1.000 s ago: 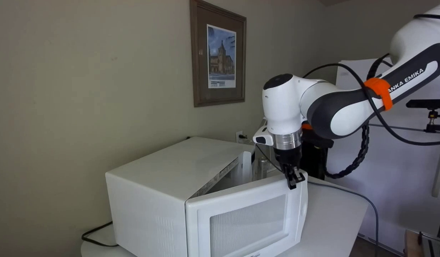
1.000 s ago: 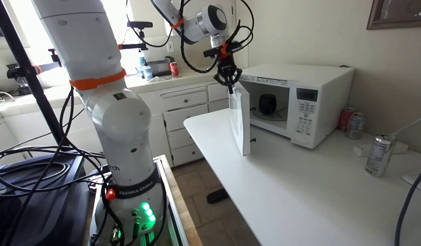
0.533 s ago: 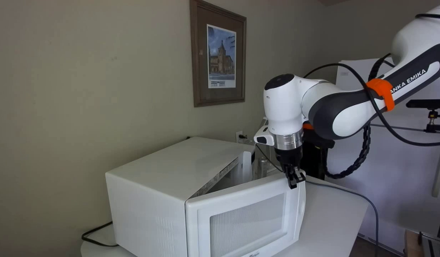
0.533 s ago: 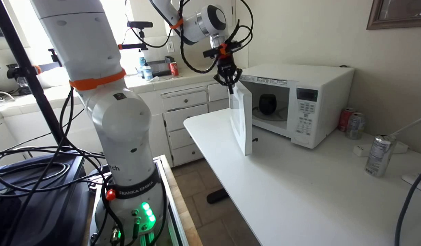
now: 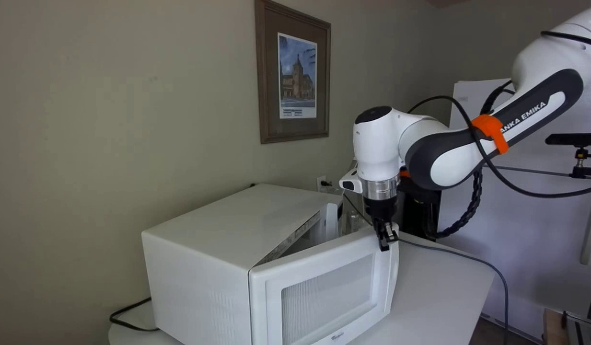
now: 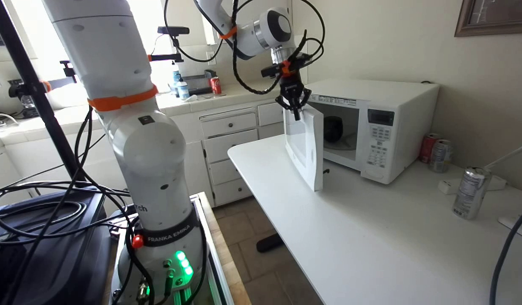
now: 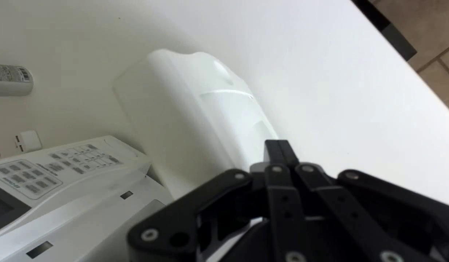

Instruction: Close the door to the microwave

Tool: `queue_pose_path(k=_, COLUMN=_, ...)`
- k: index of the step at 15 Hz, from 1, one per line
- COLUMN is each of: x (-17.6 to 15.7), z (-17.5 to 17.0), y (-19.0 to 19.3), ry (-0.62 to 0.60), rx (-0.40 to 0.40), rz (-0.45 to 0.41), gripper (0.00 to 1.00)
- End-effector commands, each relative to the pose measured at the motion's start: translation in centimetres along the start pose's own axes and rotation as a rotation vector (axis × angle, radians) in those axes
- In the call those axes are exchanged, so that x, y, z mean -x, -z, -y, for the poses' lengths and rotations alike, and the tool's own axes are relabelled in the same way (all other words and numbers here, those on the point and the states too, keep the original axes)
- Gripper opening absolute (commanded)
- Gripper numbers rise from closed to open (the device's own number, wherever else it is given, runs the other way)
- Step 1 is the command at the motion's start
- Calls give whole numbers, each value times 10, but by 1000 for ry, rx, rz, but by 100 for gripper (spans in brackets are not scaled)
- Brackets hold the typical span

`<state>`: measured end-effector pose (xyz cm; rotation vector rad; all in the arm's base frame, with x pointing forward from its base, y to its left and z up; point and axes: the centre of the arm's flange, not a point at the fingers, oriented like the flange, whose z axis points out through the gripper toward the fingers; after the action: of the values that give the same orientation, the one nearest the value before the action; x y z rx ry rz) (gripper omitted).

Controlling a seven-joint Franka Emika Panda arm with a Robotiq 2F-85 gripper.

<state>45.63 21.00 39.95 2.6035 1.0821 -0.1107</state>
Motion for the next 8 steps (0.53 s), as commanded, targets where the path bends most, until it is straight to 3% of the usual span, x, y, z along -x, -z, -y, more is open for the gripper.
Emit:
queue_pose_path(k=1, x=-5, z=-29, y=-40, ry=-113, rx=42, rz=-78, gripper=0)
queue_pose_path(k=8, x=5, z=-74, y=-73, ry=-314, rx=267, rz=-206, gripper=0)
